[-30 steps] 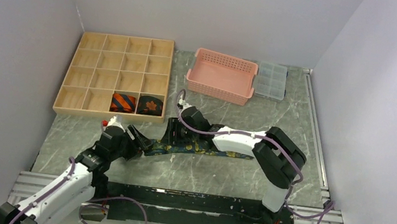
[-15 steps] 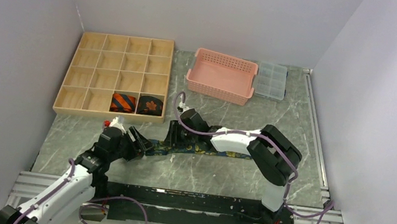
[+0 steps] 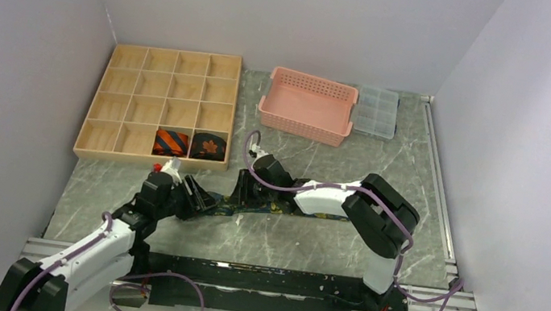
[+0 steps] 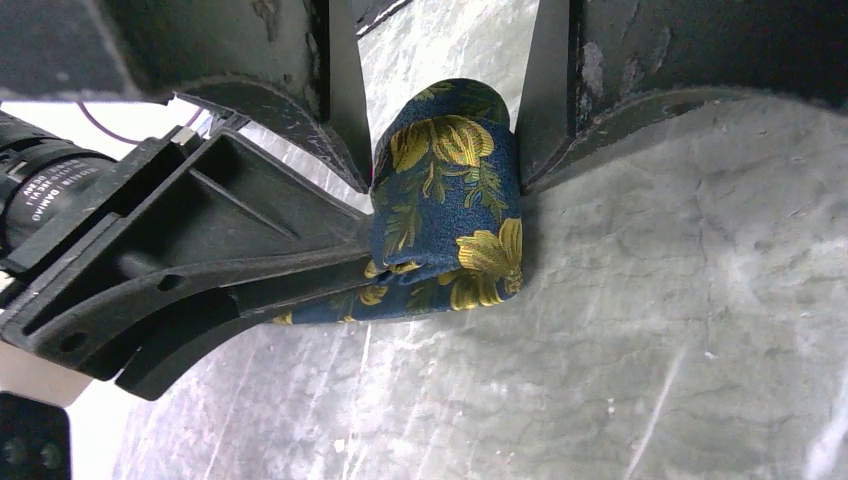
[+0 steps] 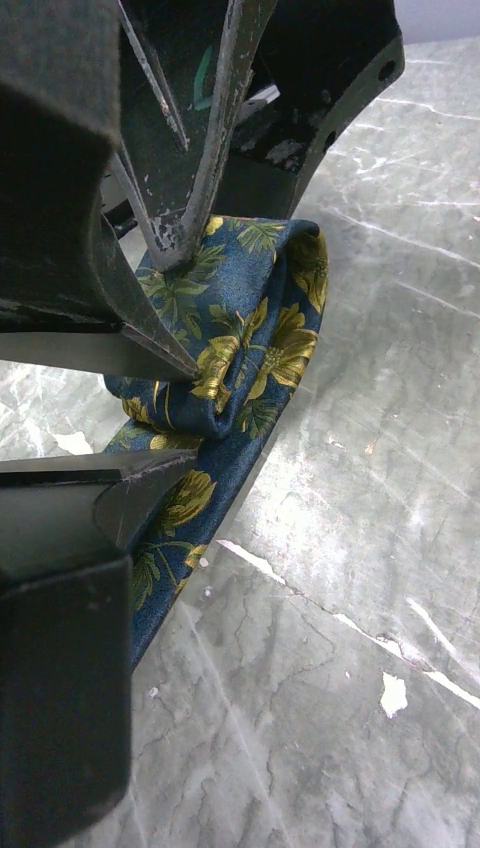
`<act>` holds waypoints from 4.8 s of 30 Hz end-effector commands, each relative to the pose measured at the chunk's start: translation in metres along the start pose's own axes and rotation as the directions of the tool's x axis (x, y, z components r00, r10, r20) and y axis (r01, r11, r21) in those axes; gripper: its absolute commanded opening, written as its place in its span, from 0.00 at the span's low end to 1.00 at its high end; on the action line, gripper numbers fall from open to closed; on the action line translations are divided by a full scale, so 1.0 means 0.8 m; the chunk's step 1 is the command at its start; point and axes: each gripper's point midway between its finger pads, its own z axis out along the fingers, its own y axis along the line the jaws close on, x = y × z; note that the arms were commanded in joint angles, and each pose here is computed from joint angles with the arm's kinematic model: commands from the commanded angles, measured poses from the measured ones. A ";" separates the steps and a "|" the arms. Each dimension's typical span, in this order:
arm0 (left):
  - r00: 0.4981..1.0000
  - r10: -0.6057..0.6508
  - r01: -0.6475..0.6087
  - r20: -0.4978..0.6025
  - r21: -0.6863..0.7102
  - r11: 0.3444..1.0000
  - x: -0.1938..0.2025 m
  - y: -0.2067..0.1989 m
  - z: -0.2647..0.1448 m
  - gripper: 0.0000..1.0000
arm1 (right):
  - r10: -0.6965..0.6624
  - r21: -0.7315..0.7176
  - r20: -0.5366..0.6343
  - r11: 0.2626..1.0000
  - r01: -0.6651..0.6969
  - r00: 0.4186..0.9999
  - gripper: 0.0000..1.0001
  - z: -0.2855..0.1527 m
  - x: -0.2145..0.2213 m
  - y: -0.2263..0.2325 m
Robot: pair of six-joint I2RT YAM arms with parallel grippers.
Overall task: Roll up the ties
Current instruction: Roll the tie at the center of the board.
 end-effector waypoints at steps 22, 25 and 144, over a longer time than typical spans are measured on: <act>0.989 0.137 -0.139 -0.063 -0.030 0.990 -0.010 -0.015 -0.003 0.03 | -0.024 0.074 0.071 0.997 0.019 0.997 0.53 -0.033 -0.009 -0.010; 0.983 0.171 -0.177 -0.059 -0.126 0.976 -0.025 -0.011 -0.011 0.03 | -0.040 0.106 0.144 0.994 0.025 0.989 0.64 -0.060 -0.033 -0.007; 0.652 0.591 -0.684 -0.474 -0.705 0.189 0.053 -0.055 0.074 0.56 | -0.010 0.322 0.559 0.924 -0.206 0.829 0.69 -0.273 0.003 -0.166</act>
